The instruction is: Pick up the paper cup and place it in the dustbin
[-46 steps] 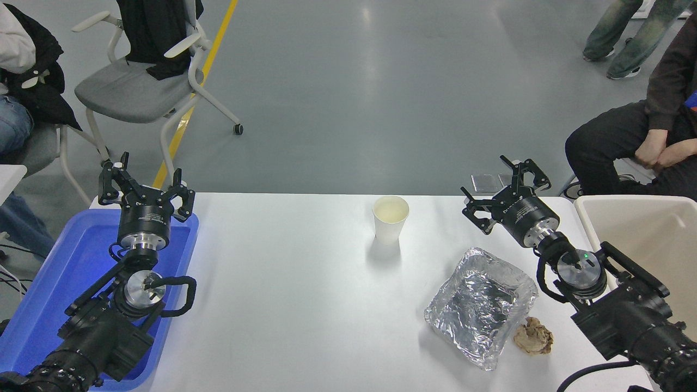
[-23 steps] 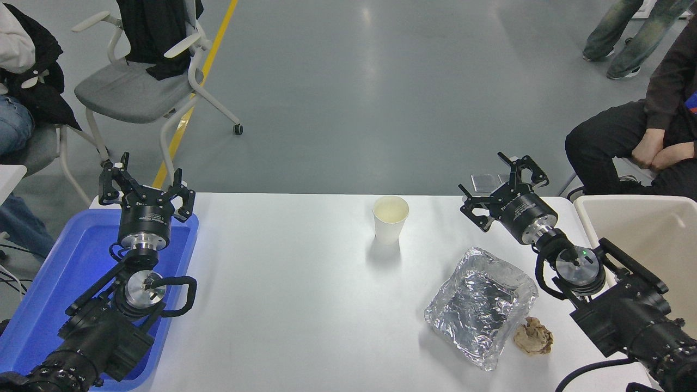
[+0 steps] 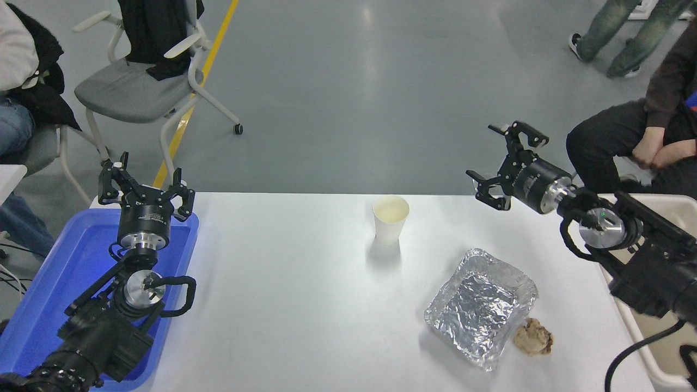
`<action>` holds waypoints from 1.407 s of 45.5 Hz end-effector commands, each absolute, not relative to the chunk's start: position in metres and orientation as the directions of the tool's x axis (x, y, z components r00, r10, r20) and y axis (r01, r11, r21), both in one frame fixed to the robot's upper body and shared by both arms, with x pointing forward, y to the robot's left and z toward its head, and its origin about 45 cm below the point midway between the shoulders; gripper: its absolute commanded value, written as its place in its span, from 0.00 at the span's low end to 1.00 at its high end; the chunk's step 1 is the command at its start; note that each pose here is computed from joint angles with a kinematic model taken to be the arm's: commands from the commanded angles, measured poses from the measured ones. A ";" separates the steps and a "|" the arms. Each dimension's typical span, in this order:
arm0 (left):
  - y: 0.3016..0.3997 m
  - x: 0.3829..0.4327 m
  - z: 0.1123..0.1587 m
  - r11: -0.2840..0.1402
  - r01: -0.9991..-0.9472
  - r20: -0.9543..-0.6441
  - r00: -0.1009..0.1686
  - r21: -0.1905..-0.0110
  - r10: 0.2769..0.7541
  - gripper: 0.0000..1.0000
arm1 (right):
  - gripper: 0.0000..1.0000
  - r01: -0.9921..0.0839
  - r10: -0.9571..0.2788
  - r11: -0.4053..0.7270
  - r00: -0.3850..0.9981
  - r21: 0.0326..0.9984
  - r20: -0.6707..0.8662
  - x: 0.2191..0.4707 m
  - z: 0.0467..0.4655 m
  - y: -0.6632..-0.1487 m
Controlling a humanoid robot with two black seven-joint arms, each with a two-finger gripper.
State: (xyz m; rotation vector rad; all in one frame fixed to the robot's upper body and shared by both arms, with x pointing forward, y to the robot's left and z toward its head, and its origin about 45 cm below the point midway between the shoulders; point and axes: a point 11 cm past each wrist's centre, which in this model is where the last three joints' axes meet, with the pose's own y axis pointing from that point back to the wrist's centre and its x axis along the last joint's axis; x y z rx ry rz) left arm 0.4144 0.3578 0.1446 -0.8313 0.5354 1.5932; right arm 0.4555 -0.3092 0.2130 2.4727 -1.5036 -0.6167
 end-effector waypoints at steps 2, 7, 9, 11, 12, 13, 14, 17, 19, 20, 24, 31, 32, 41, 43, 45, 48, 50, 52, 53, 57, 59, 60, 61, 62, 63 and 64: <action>0.3579 0.4144 0.1445 -0.193 -0.975 -0.762 -0.044 -0.107 0.646 0.99 | 1.00 -0.718 -0.794 -0.466 0.598 0.517 0.114 0.460 0.275 -0.316; 0.3579 0.4144 0.1445 -0.193 -0.975 -0.762 -0.044 -0.107 0.646 0.99 | 1.00 -0.658 -0.699 -0.469 0.684 0.588 0.208 0.454 0.291 -0.301; 0.3579 0.4144 0.1445 -0.193 -0.975 -0.762 -0.044 -0.107 0.646 0.99 | 1.00 -0.635 -0.658 -0.459 0.713 0.621 0.243 0.450 0.296 -0.298; 0.3576 0.4145 0.1448 -0.192 -0.975 -0.762 -0.043 -0.108 0.646 0.99 | 1.00 -0.609 -0.613 -0.446 0.742 0.656 0.272 0.445 0.300 -0.295; 0.3579 0.4144 0.1445 -0.193 -0.975 -0.762 -0.044 -0.107 0.646 0.99 | 1.00 -0.585 -0.573 -0.427 0.765 0.689 0.294 0.440 0.302 -0.294; 0.3579 0.4144 0.1445 -0.193 -0.975 -0.762 -0.044 -0.107 0.646 0.99 | 1.00 -0.569 -0.548 -0.418 0.780 0.708 0.303 0.437 0.304 -0.293; 0.3579 0.4144 0.1445 -0.193 -0.975 -0.762 -0.044 -0.107 0.646 0.99 | 1.00 -0.555 -0.526 -0.411 0.792 0.723 0.309 0.434 0.307 -0.292; 0.3571 0.4144 0.1442 -0.193 -0.975 -0.763 -0.044 -0.106 0.645 0.99 | 1.00 -0.483 -0.443 -0.388 0.844 0.785 0.301 0.418 0.311 -0.290; 0.3576 0.4145 0.1448 -0.192 -0.975 -0.762 -0.043 -0.108 0.646 0.99 | 1.00 -0.447 -0.391 -0.360 0.869 0.819 0.302 0.410 0.316 -0.289; 0.3575 0.4146 0.1448 -0.191 -0.976 -0.761 -0.043 -0.108 0.647 0.99 | 1.00 -0.430 -0.364 -0.342 0.881 0.836 0.304 0.405 0.317 -0.288; 0.3576 0.4145 0.1448 -0.192 -0.975 -0.762 -0.043 -0.108 0.646 0.99 | 1.00 -0.379 -0.261 -0.264 0.913 0.887 0.313 0.391 0.326 -0.285; 0.3576 0.4145 0.1448 -0.192 -0.975 -0.762 -0.043 -0.108 0.646 0.99 | 1.00 -0.292 -0.085 -0.128 0.955 0.948 0.283 0.357 0.344 -0.282; 0.3576 0.4145 0.1448 -0.192 -0.975 -0.762 -0.043 -0.108 0.646 0.99 | 1.00 -0.279 -0.062 -0.108 0.960 0.954 0.274 0.353 0.349 -0.282; 0.3577 0.4140 0.1442 -0.193 -0.975 -0.762 -0.044 -0.106 0.646 0.99 | 1.00 -0.252 0.047 0.007 0.967 0.968 0.251 0.335 0.396 -0.272; 0.3576 0.4141 0.1442 -0.192 -0.976 -0.761 -0.044 -0.107 0.647 0.99 | 1.00 -0.231 0.062 0.024 0.971 0.973 0.230 0.330 0.406 -0.270; 0.3576 0.4141 0.1442 -0.192 -0.976 -0.761 -0.044 -0.107 0.647 0.99 | 1.00 -0.212 0.078 0.040 0.975 0.977 0.208 0.324 0.413 -0.266; 0.3576 0.4141 0.1442 -0.192 -0.976 -0.761 -0.044 -0.107 0.647 0.99 | 1.00 -0.198 0.096 0.045 0.977 0.979 0.193 0.316 0.424 -0.260; 0.3576 0.4141 0.1442 -0.192 -0.976 -0.761 -0.044 -0.107 0.647 0.99 | 1.00 -0.193 0.106 0.050 0.977 0.980 0.187 0.313 0.429 -0.256; 0.3576 0.4141 0.1442 -0.192 -0.976 -0.761 -0.044 -0.107 0.647 0.99 | 1.00 -0.192 0.115 0.055 0.976 0.980 0.185 0.310 0.431 -0.253; 0.3576 0.4141 0.1442 -0.192 -0.976 -0.761 -0.044 -0.107 0.647 0.99 | 1.00 -0.191 0.117 0.054 0.976 0.980 0.184 0.309 0.431 -0.252; 0.3576 0.4141 0.1442 -0.192 -0.976 -0.761 -0.044 -0.107 0.647 0.99 | 1.00 -0.193 0.117 0.038 0.975 0.980 0.188 0.306 0.434 -0.242; 0.3576 0.4141 0.1442 -0.192 -0.976 -0.761 -0.044 -0.107 0.647 0.99 | 1.00 -0.191 0.113 0.033 0.976 0.981 0.186 0.304 0.435 -0.238; 0.3576 0.4141 0.1442 -0.192 -0.976 -0.761 -0.044 -0.107 0.647 0.99 | 1.00 -0.190 0.111 0.030 0.976 0.981 0.186 0.303 0.436 -0.236; 0.3576 0.4141 0.1442 -0.192 -0.976 -0.761 -0.044 -0.107 0.647 0.99 | 1.00 -0.189 0.109 0.024 0.977 0.982 0.185 0.302 0.436 -0.233; 0.3577 0.4140 0.1442 -0.193 -0.975 -0.762 -0.044 -0.106 0.646 0.99 | 1.00 -0.191 0.108 0.020 0.976 0.981 0.187 0.302 0.437 -0.231; 0.3577 0.4140 0.1442 -0.193 -0.975 -0.762 -0.044 -0.106 0.646 0.99 | 1.00 -0.192 0.104 0.014 0.976 0.981 0.190 0.302 0.438 -0.229; 0.3577 0.4140 0.1442 -0.193 -0.975 -0.762 -0.044 -0.106 0.646 0.99 | 1.00 -0.192 0.102 0.010 0.976 0.981 0.190 0.302 0.438 -0.228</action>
